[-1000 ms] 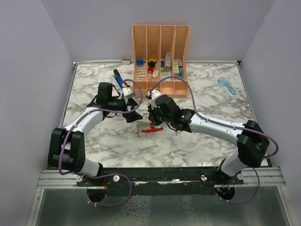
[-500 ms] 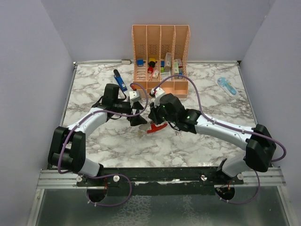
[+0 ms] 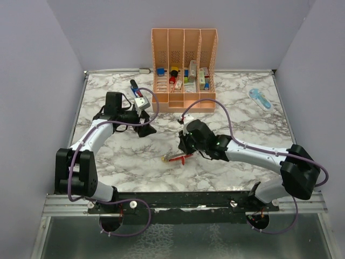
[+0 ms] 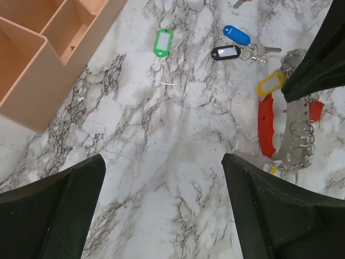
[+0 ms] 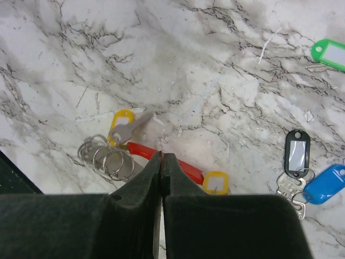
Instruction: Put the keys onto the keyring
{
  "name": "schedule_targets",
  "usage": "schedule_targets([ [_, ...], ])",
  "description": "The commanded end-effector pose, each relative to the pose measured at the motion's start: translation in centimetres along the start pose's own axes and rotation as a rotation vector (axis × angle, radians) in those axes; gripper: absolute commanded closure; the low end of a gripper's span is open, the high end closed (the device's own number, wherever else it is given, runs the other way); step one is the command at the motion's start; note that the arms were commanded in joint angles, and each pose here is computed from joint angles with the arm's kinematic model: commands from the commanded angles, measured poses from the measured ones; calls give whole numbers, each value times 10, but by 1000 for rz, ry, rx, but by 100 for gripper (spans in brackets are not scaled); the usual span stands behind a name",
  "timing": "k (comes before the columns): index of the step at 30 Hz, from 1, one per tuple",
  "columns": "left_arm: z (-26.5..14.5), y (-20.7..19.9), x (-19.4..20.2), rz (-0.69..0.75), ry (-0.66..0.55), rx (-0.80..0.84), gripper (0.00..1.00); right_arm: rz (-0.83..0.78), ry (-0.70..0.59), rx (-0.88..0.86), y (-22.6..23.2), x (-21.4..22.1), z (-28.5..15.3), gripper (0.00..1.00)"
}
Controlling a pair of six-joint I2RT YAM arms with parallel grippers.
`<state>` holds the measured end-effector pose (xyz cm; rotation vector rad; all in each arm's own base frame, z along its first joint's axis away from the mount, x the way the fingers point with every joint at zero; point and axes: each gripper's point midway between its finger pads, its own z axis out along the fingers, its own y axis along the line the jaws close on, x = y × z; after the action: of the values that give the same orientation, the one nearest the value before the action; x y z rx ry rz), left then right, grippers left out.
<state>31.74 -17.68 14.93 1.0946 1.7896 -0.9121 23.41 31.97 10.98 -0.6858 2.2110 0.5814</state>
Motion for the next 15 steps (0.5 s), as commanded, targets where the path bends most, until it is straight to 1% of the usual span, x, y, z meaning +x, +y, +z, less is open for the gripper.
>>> schedule_targets([
  [1,-15,3,3,53,57,-58,7,34,-51,-23,6,-6,-5,99],
  [3,-17,6,10,40,74,-78,7,41,-28,-17,4,1,-3,96],
  [7,-21,23,18,16,87,-160,8,50,8,-21,4,11,-4,83],
  [9,-22,30,17,7,78,-193,8,59,27,-23,5,17,-6,78],
  [15,-23,36,5,8,49,-207,8,95,81,-41,8,35,-23,70],
])
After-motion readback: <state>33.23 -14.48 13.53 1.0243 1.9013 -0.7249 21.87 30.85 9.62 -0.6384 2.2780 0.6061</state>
